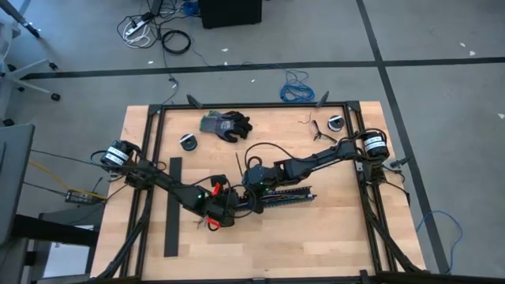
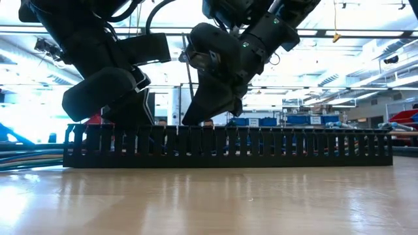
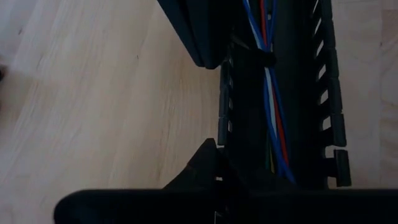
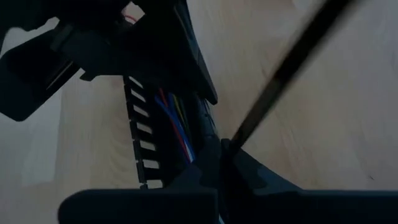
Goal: Ziptie cables
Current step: Put the zip-tied cable wires into the black cable duct
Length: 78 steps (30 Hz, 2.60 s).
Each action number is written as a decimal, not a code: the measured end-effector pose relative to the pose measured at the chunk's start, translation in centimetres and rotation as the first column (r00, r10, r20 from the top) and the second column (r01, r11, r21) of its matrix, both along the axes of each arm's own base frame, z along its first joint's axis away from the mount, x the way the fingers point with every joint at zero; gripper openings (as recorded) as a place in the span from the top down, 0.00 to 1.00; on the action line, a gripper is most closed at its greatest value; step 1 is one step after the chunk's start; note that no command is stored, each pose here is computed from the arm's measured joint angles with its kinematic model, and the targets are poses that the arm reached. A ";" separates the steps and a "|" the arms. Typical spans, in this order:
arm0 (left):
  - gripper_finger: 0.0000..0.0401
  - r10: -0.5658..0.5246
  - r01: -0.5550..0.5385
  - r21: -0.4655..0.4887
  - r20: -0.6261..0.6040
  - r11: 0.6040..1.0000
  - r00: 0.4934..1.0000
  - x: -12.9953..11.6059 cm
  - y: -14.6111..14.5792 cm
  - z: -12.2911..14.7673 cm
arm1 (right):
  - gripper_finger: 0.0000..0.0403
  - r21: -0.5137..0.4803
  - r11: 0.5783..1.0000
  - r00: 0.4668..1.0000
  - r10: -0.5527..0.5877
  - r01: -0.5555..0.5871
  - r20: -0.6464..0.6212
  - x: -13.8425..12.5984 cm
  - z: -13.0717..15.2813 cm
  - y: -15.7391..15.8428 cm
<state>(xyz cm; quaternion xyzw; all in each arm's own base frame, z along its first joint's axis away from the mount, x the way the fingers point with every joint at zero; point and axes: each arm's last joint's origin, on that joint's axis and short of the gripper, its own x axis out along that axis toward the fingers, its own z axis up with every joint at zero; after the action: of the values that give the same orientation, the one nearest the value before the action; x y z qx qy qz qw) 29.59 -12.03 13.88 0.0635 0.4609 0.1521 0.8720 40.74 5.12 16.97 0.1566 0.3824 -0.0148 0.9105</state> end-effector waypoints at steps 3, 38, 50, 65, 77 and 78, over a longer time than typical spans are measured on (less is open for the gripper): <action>1.00 0.001 -0.001 0.000 0.000 1.000 1.000 0.0 0.0 0.0 | 1.00 0.021 1.000 1.000 -0.020 0.020 -0.008 -0.1 0.0 0.2; 1.00 -0.034 0.034 0.024 0.025 0.999 0.999 0.3 -0.1 0.1 | 1.00 0.019 0.989 0.990 -0.144 0.144 -0.012 -0.2 -0.3 0.7; 1.00 -0.036 0.035 0.027 0.032 0.999 0.999 0.4 -0.1 0.1 | 1.00 0.048 0.986 0.987 -0.159 0.160 -0.024 0.8 -3.3 1.4; 1.00 -0.051 0.050 0.030 0.034 0.998 0.998 0.5 -0.2 0.2 | 1.00 0.040 0.987 0.985 -0.152 0.156 -0.077 0.3 -2.2 2.7; 1.00 -0.031 0.030 0.030 0.042 0.999 0.999 0.5 -0.1 0.2 | 1.00 -0.014 0.983 0.976 -0.184 0.184 -0.114 -0.1 -2.2 3.0; 1.00 -0.030 0.029 0.031 0.042 0.999 0.999 0.5 -0.1 0.2 | 1.00 -0.021 0.982 0.976 -0.188 0.187 -0.114 -0.1 -2.2 3.0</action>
<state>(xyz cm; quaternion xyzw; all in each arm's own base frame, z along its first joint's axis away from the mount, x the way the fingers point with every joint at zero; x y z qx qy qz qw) 30.05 -12.16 14.08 0.0801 0.4388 0.1475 0.8828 40.63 8.11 14.73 0.1864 0.4178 -0.1115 0.8822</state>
